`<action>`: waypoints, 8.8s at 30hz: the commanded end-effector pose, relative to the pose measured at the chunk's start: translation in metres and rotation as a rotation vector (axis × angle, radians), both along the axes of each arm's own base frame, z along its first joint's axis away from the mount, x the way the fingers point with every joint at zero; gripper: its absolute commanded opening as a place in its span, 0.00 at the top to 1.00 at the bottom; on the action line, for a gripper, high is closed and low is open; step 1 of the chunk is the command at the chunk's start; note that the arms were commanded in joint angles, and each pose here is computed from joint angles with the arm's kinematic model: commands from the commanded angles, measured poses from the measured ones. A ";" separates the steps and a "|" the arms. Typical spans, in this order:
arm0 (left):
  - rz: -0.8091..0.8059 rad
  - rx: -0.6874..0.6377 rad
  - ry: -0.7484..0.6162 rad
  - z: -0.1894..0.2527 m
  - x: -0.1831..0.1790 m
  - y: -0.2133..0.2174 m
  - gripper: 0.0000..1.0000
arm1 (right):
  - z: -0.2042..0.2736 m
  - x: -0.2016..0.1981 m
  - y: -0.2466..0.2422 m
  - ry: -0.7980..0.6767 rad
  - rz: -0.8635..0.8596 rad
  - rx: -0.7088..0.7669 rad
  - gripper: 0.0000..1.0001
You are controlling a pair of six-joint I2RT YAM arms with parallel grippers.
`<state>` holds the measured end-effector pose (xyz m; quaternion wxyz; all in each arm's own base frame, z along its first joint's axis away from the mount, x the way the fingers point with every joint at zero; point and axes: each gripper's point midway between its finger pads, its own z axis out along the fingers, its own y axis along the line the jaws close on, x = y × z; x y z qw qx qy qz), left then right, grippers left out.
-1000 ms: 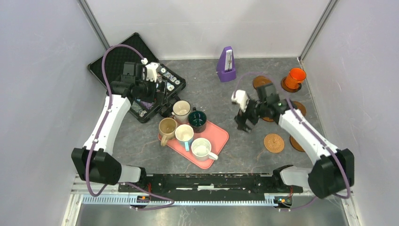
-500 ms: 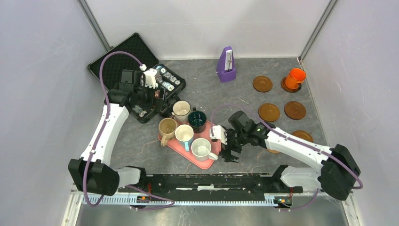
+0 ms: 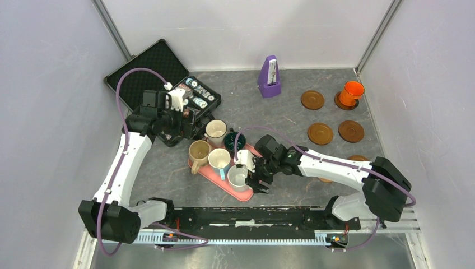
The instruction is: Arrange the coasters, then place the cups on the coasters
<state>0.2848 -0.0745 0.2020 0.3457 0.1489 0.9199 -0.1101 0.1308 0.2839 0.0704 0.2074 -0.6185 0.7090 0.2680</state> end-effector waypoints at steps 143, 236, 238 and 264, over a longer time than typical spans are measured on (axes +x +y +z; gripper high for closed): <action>-0.145 -0.217 0.015 0.046 0.131 -0.062 0.00 | -0.006 0.032 -0.455 -0.273 -1.433 -0.254 0.93; -0.042 -0.033 0.059 0.010 0.071 -0.006 0.00 | 0.045 0.279 0.096 -0.090 -0.296 0.195 0.11; -0.040 -0.034 0.053 0.011 0.071 -0.006 0.00 | 0.044 0.279 0.100 -0.082 -0.302 0.203 0.11; -0.039 -0.035 0.062 0.006 0.063 -0.004 0.00 | 0.014 0.227 0.041 0.013 -0.287 0.047 0.34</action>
